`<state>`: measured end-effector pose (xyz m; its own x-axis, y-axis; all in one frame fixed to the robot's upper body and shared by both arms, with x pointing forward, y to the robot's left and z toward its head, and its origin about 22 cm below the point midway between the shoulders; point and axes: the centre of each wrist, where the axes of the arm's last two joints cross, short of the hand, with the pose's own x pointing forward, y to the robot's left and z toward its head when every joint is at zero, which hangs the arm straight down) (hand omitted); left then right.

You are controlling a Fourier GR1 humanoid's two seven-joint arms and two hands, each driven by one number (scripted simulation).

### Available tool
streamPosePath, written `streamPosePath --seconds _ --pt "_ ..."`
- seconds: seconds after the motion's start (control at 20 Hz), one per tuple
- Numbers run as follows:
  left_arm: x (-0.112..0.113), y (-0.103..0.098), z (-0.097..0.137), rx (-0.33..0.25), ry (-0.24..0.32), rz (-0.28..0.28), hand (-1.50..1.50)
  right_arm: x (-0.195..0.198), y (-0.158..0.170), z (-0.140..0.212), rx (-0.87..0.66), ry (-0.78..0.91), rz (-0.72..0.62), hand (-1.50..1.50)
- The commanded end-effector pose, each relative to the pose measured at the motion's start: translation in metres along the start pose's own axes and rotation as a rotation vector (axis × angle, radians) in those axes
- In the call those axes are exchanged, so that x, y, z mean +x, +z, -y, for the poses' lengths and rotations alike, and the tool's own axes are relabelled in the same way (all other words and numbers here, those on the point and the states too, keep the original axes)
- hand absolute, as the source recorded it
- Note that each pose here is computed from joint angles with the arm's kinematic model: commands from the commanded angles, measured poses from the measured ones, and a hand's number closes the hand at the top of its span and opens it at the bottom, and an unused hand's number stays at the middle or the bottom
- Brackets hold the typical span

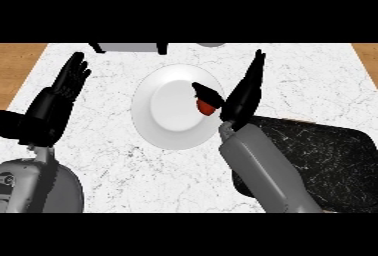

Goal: Pick the bell pepper from the tray and place it in the plate

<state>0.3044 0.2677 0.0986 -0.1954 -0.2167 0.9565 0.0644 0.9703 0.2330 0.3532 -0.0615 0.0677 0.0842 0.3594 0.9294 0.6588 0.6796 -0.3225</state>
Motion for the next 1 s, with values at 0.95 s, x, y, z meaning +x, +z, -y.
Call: streamPosePath --seconds 0.95 --pt "0.015 0.009 -0.02 0.025 -0.014 -0.012 0.0 -0.079 0.082 0.158 -0.042 0.032 0.029 -1.5"
